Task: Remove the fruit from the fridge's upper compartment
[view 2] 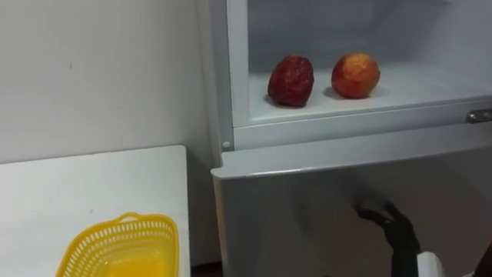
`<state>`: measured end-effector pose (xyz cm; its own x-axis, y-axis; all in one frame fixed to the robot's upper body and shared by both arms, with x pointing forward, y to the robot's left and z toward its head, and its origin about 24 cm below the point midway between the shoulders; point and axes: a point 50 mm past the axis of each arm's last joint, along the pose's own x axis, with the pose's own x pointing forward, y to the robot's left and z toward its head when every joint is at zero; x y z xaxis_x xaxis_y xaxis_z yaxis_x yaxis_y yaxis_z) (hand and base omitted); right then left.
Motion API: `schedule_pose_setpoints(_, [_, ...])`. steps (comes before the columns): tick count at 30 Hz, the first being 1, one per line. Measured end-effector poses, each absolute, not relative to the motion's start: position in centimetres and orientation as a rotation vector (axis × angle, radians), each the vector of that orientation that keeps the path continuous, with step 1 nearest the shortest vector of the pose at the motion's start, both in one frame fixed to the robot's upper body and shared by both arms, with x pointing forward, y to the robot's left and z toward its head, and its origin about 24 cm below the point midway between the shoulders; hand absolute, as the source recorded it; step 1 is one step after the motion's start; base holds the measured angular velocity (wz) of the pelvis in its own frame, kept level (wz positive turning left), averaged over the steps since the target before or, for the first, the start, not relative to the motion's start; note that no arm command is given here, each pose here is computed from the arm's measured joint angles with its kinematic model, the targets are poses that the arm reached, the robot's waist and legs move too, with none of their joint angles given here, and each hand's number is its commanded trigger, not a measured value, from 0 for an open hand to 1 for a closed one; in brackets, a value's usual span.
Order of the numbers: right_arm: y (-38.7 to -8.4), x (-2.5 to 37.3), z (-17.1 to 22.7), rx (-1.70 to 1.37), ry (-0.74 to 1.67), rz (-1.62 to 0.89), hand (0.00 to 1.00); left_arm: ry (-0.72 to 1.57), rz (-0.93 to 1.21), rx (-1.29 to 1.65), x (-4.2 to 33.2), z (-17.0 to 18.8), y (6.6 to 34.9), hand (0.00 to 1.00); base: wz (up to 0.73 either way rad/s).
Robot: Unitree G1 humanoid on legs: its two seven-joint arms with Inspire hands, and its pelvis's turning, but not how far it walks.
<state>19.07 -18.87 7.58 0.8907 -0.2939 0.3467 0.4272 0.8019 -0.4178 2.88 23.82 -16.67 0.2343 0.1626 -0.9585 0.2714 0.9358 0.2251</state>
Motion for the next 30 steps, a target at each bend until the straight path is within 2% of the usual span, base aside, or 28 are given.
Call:
schedule_pose_setpoints(3, [-17.6,19.1,9.8,-0.501,-0.434,-0.359,0.0,1.354,-0.116,0.415,2.7,-16.7,23.8,0.0,0.0])
schedule_pose_setpoints(12, [-16.3,19.2,12.7,-0.528,-0.633,-0.338,0.0,1.408,-0.138,0.412,1.5,-16.8,23.8,0.0,0.0])
schedule_pose_setpoints(30, [-16.9,21.5,16.4,-0.512,-0.831,-0.409,0.0,1.455,-0.244,0.441,1.3,-16.9,23.6,0.0,0.04])
